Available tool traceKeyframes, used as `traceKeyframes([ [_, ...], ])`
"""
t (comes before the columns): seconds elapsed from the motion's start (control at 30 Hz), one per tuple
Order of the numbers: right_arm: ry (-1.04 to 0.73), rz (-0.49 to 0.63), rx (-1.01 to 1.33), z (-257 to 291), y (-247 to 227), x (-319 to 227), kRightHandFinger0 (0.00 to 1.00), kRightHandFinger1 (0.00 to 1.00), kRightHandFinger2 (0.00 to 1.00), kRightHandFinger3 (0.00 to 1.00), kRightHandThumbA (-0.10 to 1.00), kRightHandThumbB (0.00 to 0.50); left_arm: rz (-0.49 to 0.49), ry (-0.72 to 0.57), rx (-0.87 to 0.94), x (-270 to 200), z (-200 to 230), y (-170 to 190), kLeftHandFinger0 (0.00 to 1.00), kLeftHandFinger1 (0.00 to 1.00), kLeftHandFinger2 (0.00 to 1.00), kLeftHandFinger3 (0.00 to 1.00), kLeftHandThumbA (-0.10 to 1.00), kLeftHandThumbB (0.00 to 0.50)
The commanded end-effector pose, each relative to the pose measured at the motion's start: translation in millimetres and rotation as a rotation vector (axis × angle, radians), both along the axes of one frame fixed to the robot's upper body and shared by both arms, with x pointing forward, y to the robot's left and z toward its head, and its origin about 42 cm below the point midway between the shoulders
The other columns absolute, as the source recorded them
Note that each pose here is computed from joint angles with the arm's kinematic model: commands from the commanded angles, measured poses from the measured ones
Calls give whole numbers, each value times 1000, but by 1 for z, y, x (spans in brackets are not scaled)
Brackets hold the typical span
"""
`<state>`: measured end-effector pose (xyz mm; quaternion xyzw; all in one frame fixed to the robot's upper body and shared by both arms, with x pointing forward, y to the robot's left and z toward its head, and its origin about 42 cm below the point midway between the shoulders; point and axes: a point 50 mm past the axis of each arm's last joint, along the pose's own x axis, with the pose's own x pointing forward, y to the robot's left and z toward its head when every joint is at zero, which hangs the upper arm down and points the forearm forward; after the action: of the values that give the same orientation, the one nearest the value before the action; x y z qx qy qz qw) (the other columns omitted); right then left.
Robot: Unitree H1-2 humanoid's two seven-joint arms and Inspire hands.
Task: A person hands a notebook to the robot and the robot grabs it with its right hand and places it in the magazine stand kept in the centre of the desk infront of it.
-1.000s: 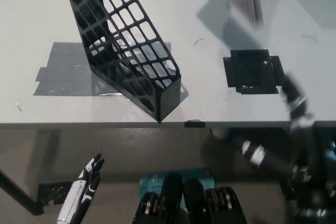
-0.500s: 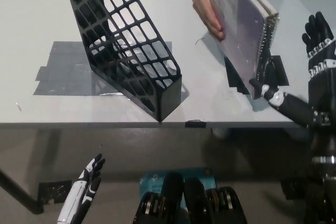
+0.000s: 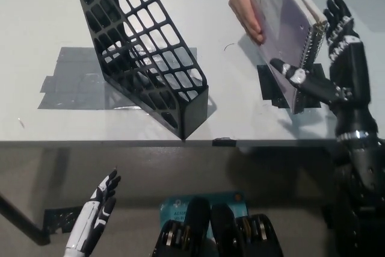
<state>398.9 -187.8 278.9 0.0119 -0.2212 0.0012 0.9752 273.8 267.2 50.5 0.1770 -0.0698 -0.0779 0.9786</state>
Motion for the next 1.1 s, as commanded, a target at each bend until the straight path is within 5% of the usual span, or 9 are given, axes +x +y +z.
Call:
traceKeyframes([
  [0.0,-61,42,-15,27,16,22,1000,1000,1000,1000,1000,342,-4,-67,16,6,11,6,1000,1000,1000,1000,1000,500],
  [0.4,58,-1,-114,41,29,58,1000,1000,1000,1000,1000,315,-8,-83,18,12,16,6,1000,1000,1000,1000,1000,500],
  [0.43,92,-36,-143,43,30,59,1000,1000,1000,1000,1000,284,-8,-83,17,12,16,6,1000,1000,1000,1000,1000,500],
  [0.47,122,-91,-193,48,32,61,1000,1000,1000,1000,1000,91,-7,-85,16,12,17,6,1000,1000,1000,1000,1000,500],
  [0.5,133,-115,-208,50,33,62,939,1000,1000,1000,954,95,-8,-86,16,13,17,7,1000,1000,1000,1000,1000,500],
  [0.6,170,-121,-189,51,31,62,11,32,49,125,879,0,-12,-86,19,12,17,7,1000,1000,1000,1000,1000,500],
  [0.73,207,-101,-100,51,33,58,0,0,0,0,935,1,-11,-90,15,13,18,7,1000,1000,1000,1000,1000,500],
  [0.87,226,-60,4,46,31,57,0,0,218,152,1000,0,-10,-91,20,13,18,7,1000,1000,1000,1000,1000,500],
  [1.07,198,-14,84,44,29,57,0,0,51,103,979,26,-10,-89,23,14,18,7,1000,1000,1000,1000,1000,500],
])
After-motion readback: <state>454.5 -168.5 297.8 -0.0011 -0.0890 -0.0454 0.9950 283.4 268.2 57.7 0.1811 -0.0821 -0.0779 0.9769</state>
